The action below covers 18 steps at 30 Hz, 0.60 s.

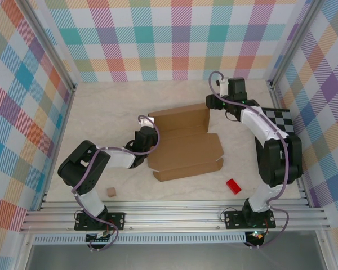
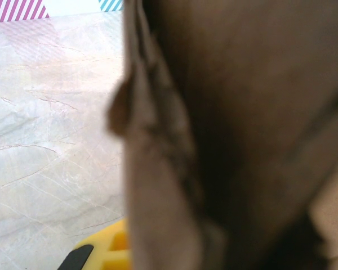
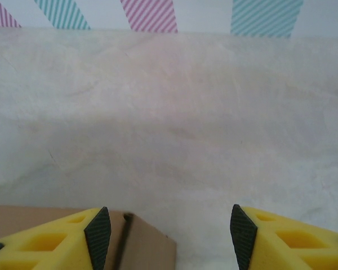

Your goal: Fold the paper box

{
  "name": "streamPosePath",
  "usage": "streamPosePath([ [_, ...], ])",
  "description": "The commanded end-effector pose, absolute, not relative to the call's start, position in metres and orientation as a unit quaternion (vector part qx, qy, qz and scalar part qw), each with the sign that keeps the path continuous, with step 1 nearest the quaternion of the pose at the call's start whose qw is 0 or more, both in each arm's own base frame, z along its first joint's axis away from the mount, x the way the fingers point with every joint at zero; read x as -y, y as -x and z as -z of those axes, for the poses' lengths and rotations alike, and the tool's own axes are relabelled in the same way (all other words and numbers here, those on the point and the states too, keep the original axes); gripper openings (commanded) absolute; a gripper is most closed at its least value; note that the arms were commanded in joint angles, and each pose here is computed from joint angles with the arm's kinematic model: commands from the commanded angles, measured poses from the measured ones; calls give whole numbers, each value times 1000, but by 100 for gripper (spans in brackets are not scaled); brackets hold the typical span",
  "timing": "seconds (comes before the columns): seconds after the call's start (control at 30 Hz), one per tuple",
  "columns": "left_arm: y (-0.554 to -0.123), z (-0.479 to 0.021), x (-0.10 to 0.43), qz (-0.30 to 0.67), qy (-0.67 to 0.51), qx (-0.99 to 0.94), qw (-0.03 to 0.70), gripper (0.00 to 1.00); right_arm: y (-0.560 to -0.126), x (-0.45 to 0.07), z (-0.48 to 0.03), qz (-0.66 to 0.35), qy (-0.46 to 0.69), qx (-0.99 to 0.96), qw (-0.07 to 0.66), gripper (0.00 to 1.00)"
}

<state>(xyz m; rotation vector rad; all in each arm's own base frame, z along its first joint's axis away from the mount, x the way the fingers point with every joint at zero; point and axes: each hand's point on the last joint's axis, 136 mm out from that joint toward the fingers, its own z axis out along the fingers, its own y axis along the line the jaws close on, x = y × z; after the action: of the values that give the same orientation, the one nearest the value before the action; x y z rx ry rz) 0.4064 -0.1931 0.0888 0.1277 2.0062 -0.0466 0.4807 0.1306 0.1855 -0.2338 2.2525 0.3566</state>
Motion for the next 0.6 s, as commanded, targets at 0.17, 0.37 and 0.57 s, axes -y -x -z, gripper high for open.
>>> streamPosePath([
  [0.17,-387,-49,199,10,-107,-872,478,0,-450,-141,-131,-179,92,-904,378,59],
  [0.37,-384,-57,211,35,-134,-872,470,4,-440,-126,-110,-138,86,-913,374,58],
  [0.57,-378,-75,228,97,-149,-874,452,35,-433,-113,-108,-114,58,-920,372,58],
])
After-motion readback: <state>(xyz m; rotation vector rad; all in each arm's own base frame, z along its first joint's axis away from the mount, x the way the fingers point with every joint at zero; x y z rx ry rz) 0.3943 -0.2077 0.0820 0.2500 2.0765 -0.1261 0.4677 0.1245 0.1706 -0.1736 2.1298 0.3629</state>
